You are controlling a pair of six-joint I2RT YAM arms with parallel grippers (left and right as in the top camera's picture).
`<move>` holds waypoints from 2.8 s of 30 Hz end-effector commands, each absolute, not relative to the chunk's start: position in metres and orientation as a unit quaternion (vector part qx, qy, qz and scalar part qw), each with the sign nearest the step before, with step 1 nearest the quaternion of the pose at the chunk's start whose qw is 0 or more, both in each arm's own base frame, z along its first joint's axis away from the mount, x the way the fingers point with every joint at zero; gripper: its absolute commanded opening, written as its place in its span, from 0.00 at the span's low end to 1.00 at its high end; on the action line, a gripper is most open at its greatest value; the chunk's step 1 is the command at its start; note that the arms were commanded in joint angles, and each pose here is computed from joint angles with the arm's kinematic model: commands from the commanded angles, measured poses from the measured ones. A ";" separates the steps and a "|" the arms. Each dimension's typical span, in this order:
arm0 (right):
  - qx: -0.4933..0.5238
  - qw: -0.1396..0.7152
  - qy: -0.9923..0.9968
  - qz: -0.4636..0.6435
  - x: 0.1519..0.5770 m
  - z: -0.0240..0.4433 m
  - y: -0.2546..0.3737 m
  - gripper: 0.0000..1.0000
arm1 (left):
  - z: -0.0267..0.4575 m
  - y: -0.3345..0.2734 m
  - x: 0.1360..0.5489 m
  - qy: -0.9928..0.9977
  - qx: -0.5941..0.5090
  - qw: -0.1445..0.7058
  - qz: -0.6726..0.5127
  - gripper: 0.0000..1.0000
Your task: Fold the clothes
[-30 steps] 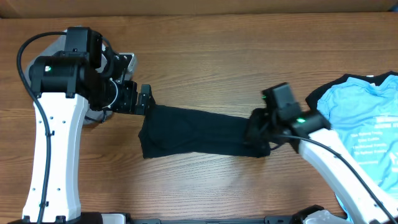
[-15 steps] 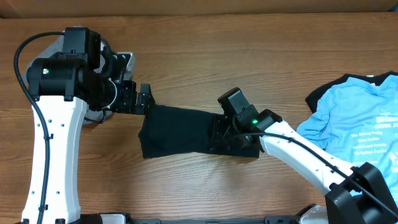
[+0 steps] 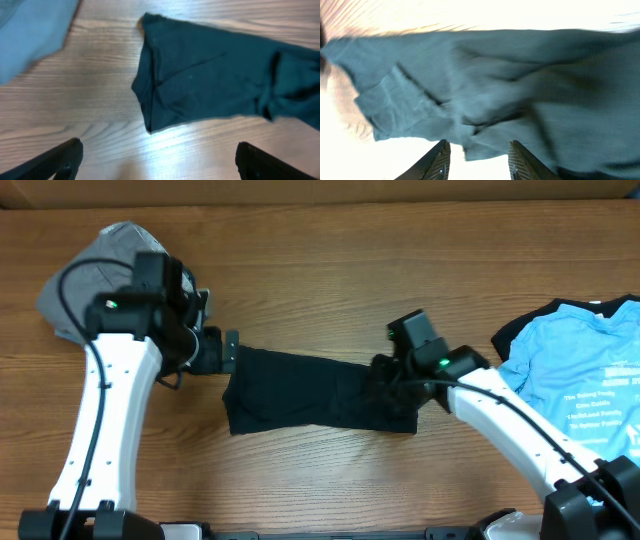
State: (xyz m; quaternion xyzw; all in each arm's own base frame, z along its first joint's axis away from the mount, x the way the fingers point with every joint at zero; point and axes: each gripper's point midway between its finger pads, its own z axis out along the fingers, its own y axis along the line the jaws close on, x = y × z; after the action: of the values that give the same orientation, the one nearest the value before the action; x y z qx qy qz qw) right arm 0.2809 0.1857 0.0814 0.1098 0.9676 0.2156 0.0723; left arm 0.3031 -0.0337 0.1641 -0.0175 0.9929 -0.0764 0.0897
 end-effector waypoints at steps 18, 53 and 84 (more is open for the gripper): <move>0.084 0.135 0.950 0.269 0.279 0.144 0.171 0.41 | 0.007 -0.047 0.296 0.992 -0.034 0.027 -0.117 1.00; 0.142 0.188 0.937 0.259 0.290 0.168 0.127 0.42 | 0.156 -0.051 0.329 0.987 -0.049 0.052 -0.141 0.04; 0.146 0.177 0.941 0.249 0.285 0.163 0.119 0.43 | 0.098 -0.200 0.267 0.988 0.141 -0.056 -0.007 0.71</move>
State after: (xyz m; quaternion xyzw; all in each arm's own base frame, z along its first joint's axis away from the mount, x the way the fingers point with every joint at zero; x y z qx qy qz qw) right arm 0.2818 0.1207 0.1535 0.1583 0.9427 0.2476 0.1580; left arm 0.2484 -0.2077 0.0834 0.1566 0.9837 -0.0235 -0.0852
